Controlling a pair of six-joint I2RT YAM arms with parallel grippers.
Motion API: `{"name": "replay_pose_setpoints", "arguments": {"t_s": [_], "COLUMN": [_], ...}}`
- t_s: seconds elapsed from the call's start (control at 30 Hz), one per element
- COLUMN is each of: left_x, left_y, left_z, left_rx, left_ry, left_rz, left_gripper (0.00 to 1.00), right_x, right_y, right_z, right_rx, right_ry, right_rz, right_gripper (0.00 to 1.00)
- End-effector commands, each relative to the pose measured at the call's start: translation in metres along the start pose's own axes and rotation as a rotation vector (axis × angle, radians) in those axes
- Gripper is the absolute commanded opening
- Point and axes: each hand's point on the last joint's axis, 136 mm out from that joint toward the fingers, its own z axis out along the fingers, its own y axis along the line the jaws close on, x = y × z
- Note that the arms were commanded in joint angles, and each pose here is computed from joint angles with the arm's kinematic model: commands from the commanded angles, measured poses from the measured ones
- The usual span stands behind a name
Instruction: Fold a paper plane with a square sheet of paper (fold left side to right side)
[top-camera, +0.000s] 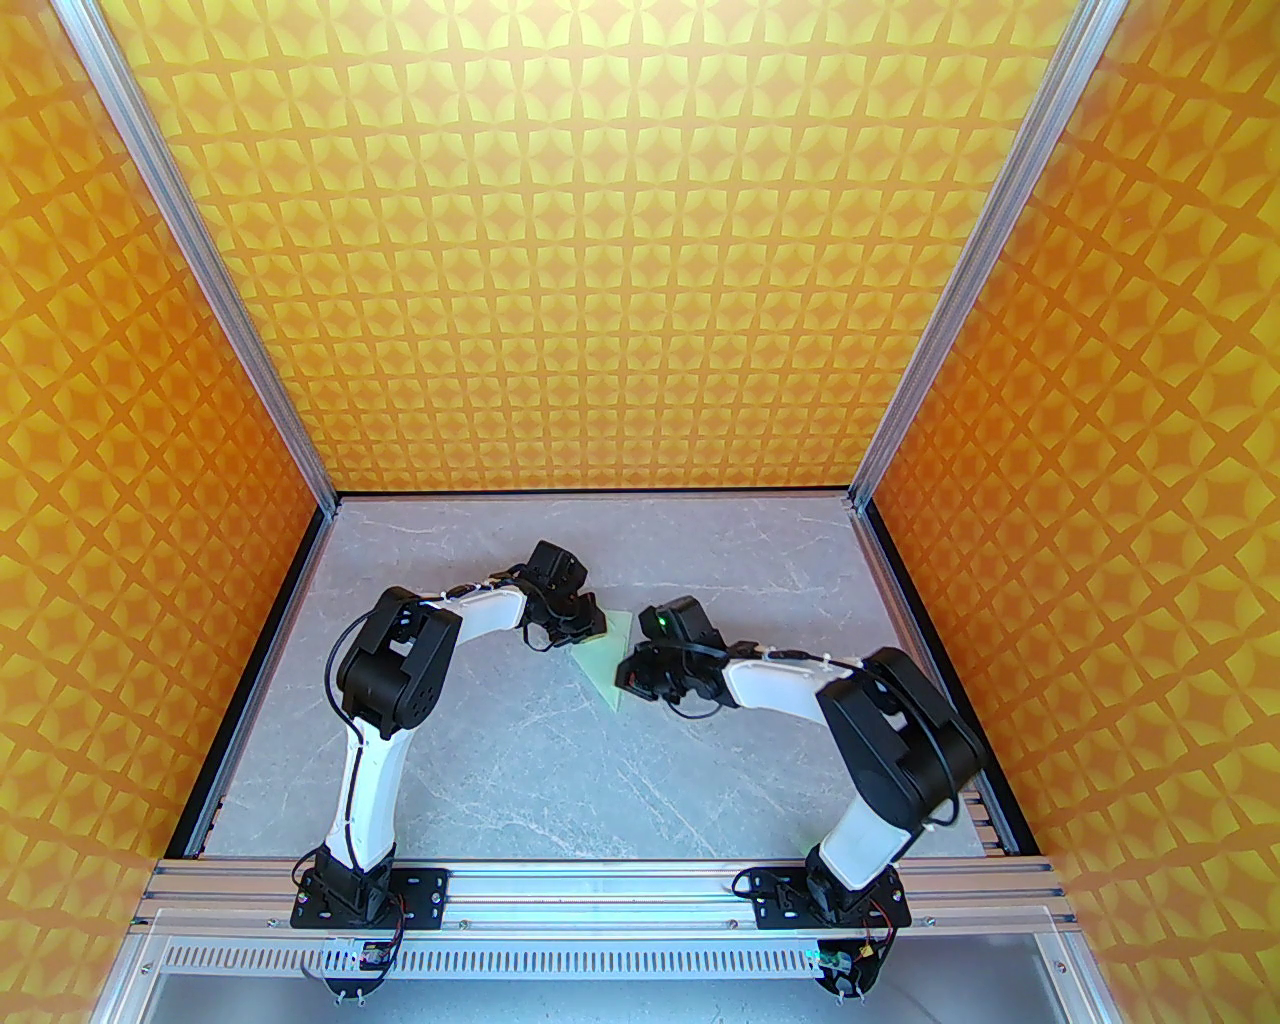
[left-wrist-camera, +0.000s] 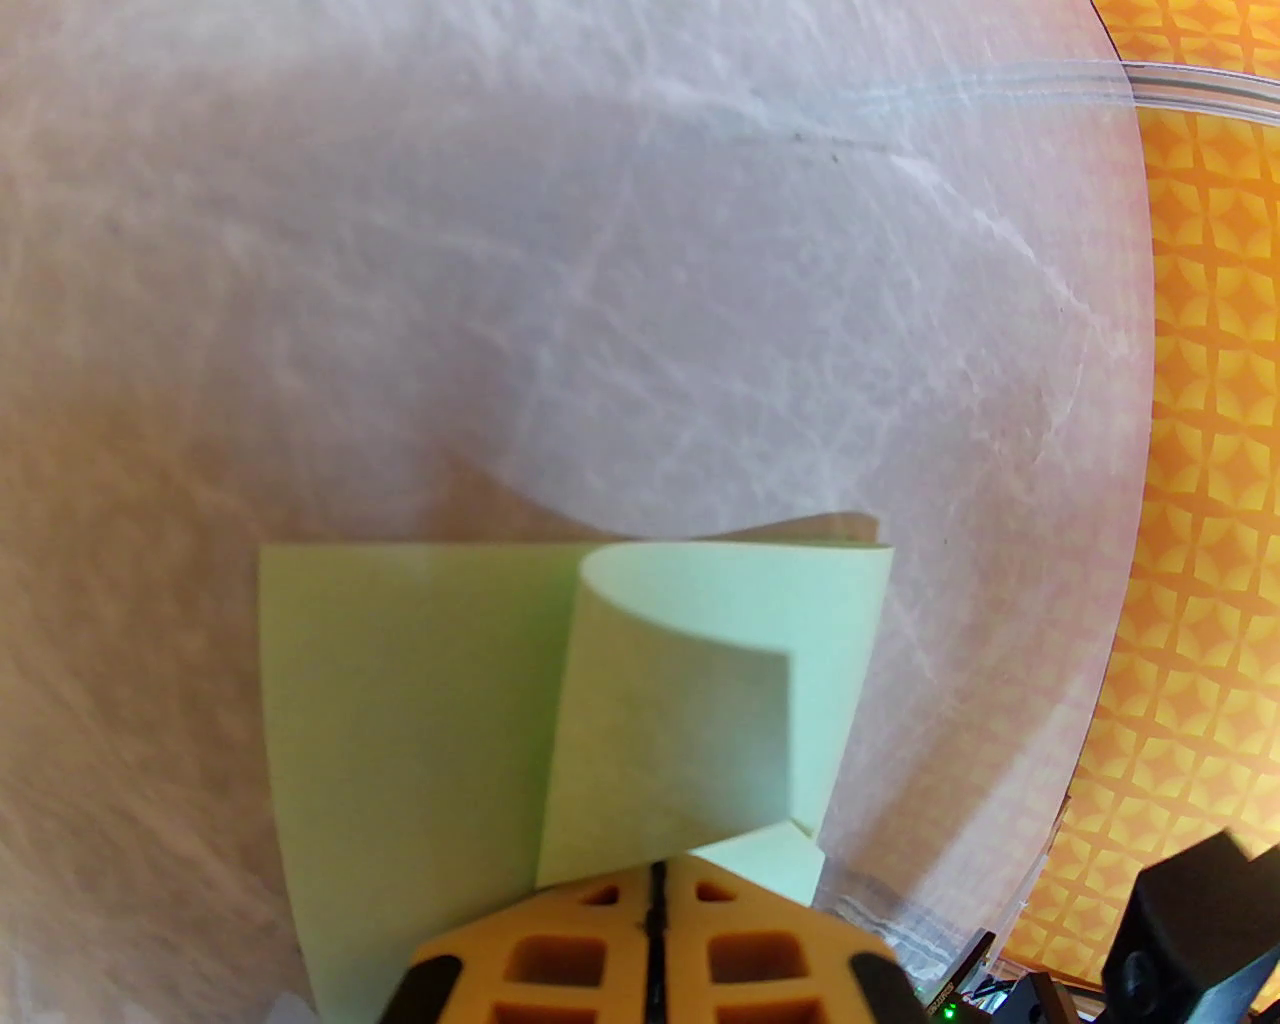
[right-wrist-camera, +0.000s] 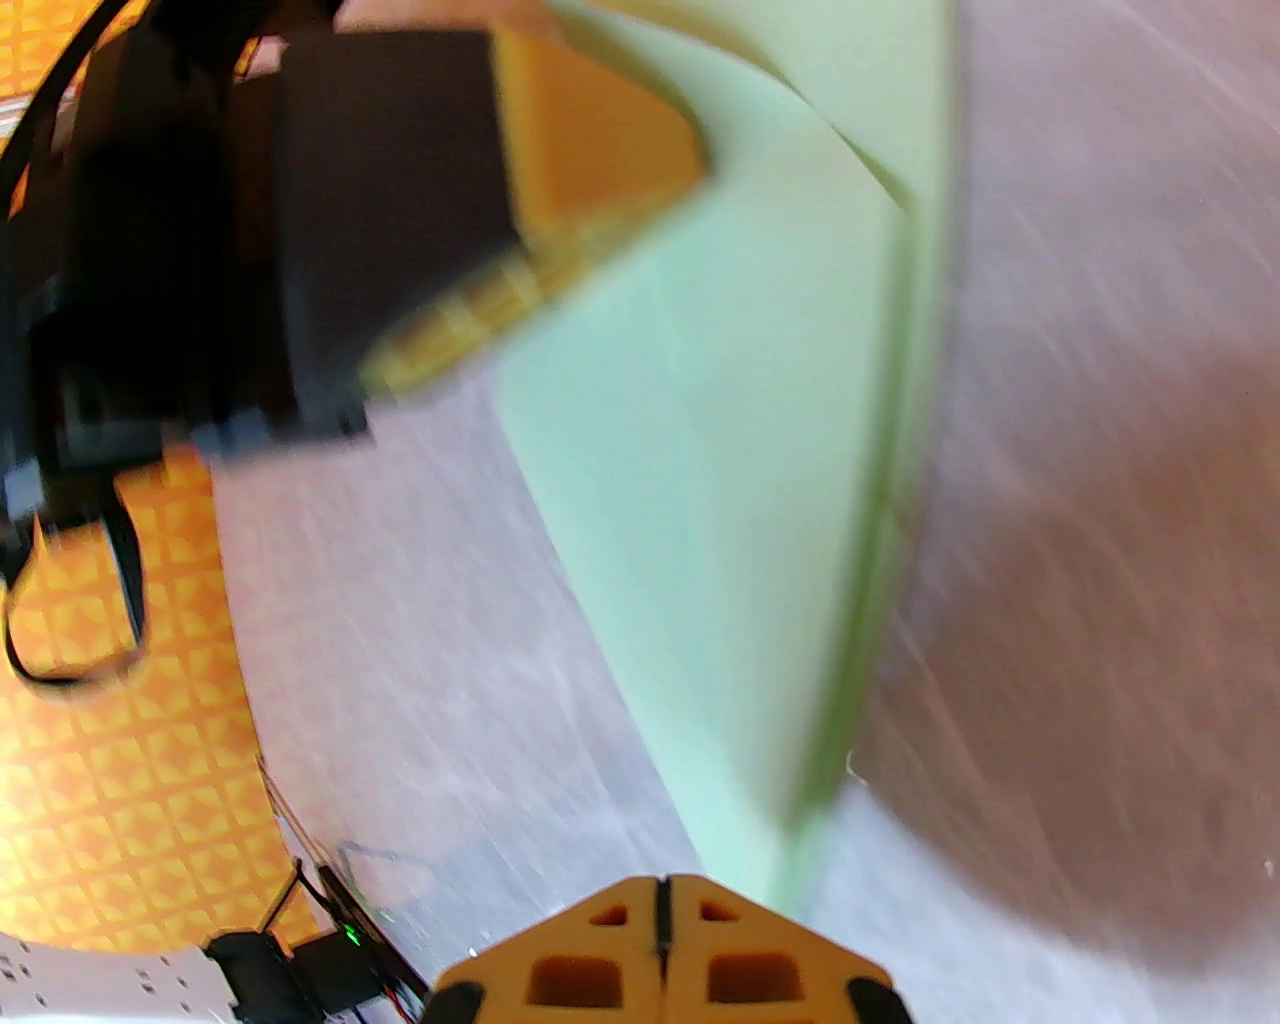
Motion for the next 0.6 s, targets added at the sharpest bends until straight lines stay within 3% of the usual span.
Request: {"name": "replay_pose_setpoints", "arguments": {"t_s": [0.0,0.17,0.57], "left_x": [0.015,0.016,-0.007], "left_y": [0.015,0.014,0.012], "left_z": [0.004,0.005,0.005], "left_rx": [-0.056,-0.055,-0.052], "left_ry": [0.028,0.028,0.007], "left_rz": [-0.037,-0.036,-0.008], "left_gripper": [0.10,0.11,0.13], "right_x": [0.001,0.009,0.059], "right_y": [-0.003,-0.017,-0.088], "right_z": [0.013,0.024,0.022], "right_rx": [0.001,0.018,0.225], "right_ry": [0.031,0.064,0.157], "right_rz": [0.031,0.052,0.118], "right_gripper": [0.00,0.00,0.00]}}
